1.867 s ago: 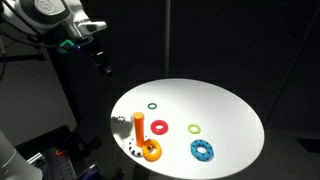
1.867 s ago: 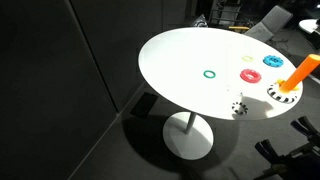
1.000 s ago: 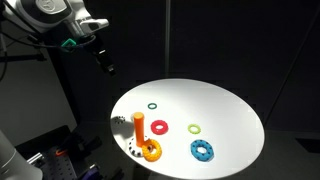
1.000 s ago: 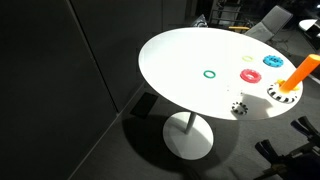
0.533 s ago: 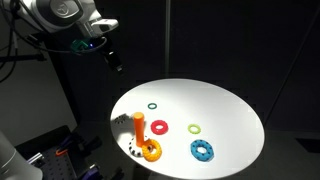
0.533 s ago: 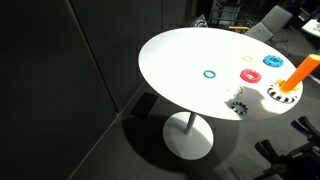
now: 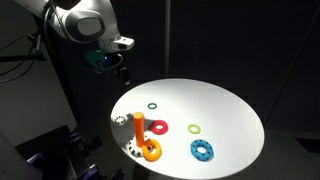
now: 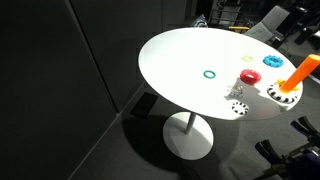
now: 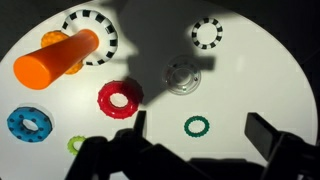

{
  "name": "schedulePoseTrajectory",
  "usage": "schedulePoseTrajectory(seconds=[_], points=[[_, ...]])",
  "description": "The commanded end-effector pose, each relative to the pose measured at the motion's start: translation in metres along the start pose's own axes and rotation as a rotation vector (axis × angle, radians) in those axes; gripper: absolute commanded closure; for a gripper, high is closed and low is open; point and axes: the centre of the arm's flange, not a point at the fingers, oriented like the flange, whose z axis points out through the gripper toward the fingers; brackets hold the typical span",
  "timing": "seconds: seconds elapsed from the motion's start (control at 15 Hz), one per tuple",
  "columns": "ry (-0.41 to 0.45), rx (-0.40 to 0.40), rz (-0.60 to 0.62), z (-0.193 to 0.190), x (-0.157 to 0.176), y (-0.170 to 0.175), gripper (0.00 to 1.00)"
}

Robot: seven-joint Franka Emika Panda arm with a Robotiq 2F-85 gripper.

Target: Put the red ring through the pole

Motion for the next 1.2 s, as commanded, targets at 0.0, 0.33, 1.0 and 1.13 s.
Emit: schedulePoseTrajectory(seconds=[0.0,0.33,1.0,1.13], points=[[-0.011,-0.001,0.001,0.005,0.003,0.0,0.0],[-0.027,-0.001,0.002,0.013,0.012,-0.001,0.0],[0.025,-0.014,0.131,0.024,0.034,0.047,0.0],[0.032,-0.015,0.173,0.024,0.037,0.068,0.0]])
